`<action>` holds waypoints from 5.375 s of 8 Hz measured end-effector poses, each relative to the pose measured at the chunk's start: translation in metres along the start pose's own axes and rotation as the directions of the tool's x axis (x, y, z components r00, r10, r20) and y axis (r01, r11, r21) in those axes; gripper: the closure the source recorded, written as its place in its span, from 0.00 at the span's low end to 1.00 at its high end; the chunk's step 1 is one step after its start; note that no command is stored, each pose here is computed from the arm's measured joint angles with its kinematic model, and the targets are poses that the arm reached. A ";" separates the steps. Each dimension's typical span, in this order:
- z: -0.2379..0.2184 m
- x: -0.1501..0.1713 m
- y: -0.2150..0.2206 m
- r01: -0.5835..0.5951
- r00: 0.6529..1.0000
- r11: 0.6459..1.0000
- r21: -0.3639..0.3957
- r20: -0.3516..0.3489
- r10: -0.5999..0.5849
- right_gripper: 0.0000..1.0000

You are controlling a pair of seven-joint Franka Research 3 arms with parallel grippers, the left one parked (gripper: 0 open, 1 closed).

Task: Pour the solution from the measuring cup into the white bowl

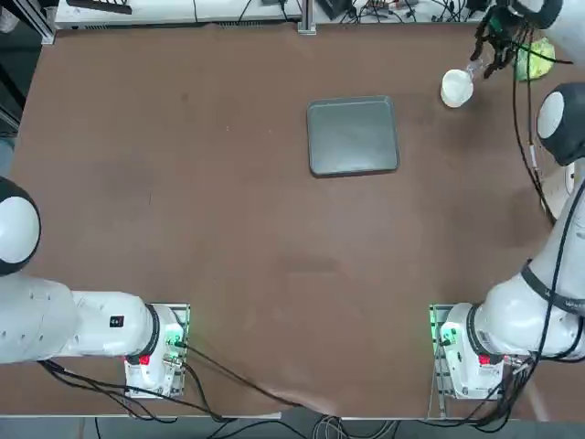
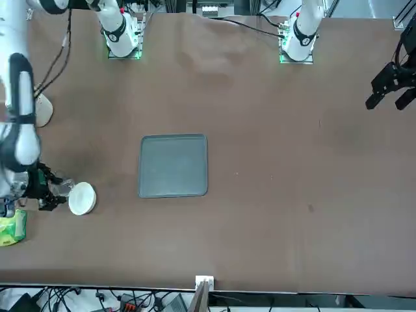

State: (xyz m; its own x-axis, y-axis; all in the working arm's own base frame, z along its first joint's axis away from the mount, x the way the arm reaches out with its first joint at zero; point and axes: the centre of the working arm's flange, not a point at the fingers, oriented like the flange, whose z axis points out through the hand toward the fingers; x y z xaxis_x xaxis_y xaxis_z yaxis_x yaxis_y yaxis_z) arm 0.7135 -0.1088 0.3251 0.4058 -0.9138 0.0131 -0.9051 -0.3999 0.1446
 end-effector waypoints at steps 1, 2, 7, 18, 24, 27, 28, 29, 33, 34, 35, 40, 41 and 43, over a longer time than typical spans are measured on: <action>0.000 -0.019 -0.002 -0.074 0.992 0.990 -0.117 -0.109 0.061 0.26; 0.006 -0.035 -0.002 -0.174 0.968 0.963 -0.207 -0.214 0.129 0.26; 0.110 -0.152 0.019 -0.615 0.658 0.759 -0.215 -0.671 0.343 0.26; 0.226 -0.250 0.055 -0.678 0.283 0.732 0.068 -0.895 0.344 0.26; 0.213 -0.274 0.047 -0.601 0.396 0.796 -0.076 -0.893 0.214 0.00; 0.155 -0.293 0.032 -0.500 0.546 0.843 -0.201 -0.828 0.126 0.00; 0.126 -0.295 0.027 -0.443 0.612 0.860 -0.254 -0.787 0.083 0.00; 0.089 -0.297 0.023 -0.361 0.684 0.879 -0.311 -0.729 0.024 0.00; -0.100 -0.264 0.018 0.125 0.873 0.916 -0.381 -0.397 -0.284 0.00; -0.136 -0.235 0.024 0.248 0.868 0.894 -0.372 -0.324 -0.376 0.00; -0.163 -0.201 0.034 0.373 0.850 0.859 -0.352 -0.242 -0.468 0.00; -0.218 -0.084 0.086 0.765 0.642 0.642 -0.044 -0.030 -0.766 0.00; -0.230 -0.082 0.091 0.780 0.626 0.626 -0.002 -0.043 -0.779 0.00; -0.267 -0.095 0.110 0.789 0.613 0.613 0.026 -0.094 -0.785 0.00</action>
State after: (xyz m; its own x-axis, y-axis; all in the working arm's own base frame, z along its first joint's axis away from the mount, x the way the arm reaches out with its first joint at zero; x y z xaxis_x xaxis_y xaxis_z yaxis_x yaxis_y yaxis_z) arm 0.6095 -0.0472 0.6042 0.9708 -0.2398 -0.0125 -0.2382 -0.9684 0.0731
